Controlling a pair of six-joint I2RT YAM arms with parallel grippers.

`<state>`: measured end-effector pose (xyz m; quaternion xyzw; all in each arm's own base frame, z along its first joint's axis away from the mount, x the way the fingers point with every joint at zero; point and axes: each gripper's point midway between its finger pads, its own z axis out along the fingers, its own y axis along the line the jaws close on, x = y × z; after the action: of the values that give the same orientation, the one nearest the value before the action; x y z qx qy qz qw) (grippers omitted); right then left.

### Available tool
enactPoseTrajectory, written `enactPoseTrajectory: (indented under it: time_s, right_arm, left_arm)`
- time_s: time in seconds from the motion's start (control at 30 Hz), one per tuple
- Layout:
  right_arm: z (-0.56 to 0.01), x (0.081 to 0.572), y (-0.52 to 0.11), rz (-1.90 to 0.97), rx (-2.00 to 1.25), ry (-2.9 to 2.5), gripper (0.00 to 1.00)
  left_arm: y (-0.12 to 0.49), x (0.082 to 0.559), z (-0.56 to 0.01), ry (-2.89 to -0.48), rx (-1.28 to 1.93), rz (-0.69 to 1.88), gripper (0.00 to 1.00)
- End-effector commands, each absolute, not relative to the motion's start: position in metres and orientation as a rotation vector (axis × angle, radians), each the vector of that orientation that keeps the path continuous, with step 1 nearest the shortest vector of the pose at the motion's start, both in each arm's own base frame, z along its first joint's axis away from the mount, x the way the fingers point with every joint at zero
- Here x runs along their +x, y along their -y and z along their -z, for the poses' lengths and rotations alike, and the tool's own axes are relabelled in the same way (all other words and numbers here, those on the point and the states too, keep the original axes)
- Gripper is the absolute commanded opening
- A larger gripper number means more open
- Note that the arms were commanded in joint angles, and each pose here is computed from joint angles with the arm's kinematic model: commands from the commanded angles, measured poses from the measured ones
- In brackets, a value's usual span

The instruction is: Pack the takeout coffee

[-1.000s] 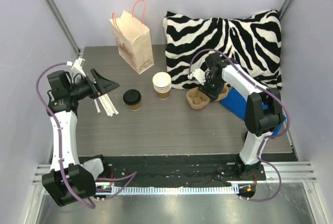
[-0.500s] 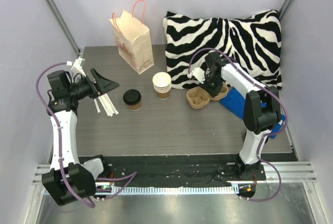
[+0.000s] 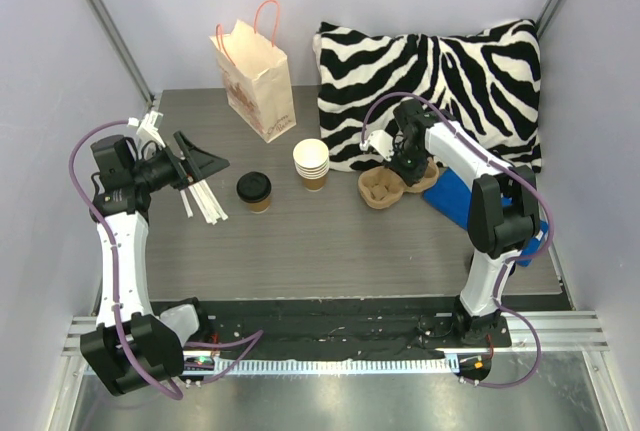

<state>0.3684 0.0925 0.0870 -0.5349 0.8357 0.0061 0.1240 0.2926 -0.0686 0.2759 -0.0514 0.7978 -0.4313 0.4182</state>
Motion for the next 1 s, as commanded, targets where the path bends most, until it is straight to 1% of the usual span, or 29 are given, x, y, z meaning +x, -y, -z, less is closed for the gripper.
enactPoseTrajectory:
  time_s: [0.0, 0.23, 0.33, 0.37, 0.4, 0.47, 0.5, 0.53, 0.57, 0.8, 0.97]
  right_arm:
    - [-0.128, 0.38, -0.095, 0.026, -1.504, -2.33, 0.01]
    - [-0.157, 0.378, -0.1, 0.01, -1.458, -2.27, 0.01]
    - [-0.153, 0.375, -0.097, 0.012, -1.483, -2.301, 0.01]
    - [-0.15, 0.375, -0.095, 0.021, -1.485, -2.323, 0.04]
    - [-0.147, 0.374, -0.093, 0.028, -1.499, -2.341, 0.19]
    - [-0.137, 0.372, -0.089, 0.036, -1.524, -2.369, 0.35]
    - [-0.136, 0.372, -0.089, 0.035, -1.53, -2.366, 0.47]
    - [-0.133, 0.372, -0.09, 0.029, -1.534, -2.362, 0.5]
    - [-0.13, 0.373, -0.09, 0.031, -1.535, -2.364, 0.52]
    - [-0.112, 0.377, -0.089, 0.021, -1.565, -2.397, 0.44]
    - [-0.103, 0.375, -0.089, 0.008, -1.58, -2.408, 0.43]
  left_arm:
    - [0.068, 0.297, -0.283, -1.96, -0.072, 1.043, 0.83]
    - [0.068, 0.296, -0.284, -1.96, -0.072, 1.046, 0.83]
    - [0.068, 0.296, -0.284, -1.959, -0.07, 1.047, 0.83]
    - [0.068, 0.296, -0.284, -1.958, -0.072, 1.045, 0.83]
    - [0.068, 0.296, -0.284, -1.959, -0.073, 1.046, 0.83]
    - [0.068, 0.296, -0.285, -1.958, -0.072, 1.048, 0.83]
    - [0.068, 0.296, -0.285, -1.957, -0.073, 1.046, 0.83]
    - [0.068, 0.296, -0.285, -1.956, -0.071, 1.045, 0.83]
    - [0.068, 0.296, -0.285, -1.956, -0.072, 1.043, 0.83]
    - [0.068, 0.297, -0.284, -1.961, -0.076, 1.044, 0.83]
    - [0.067, 0.299, -0.282, -1.964, -0.077, 1.042, 0.83]
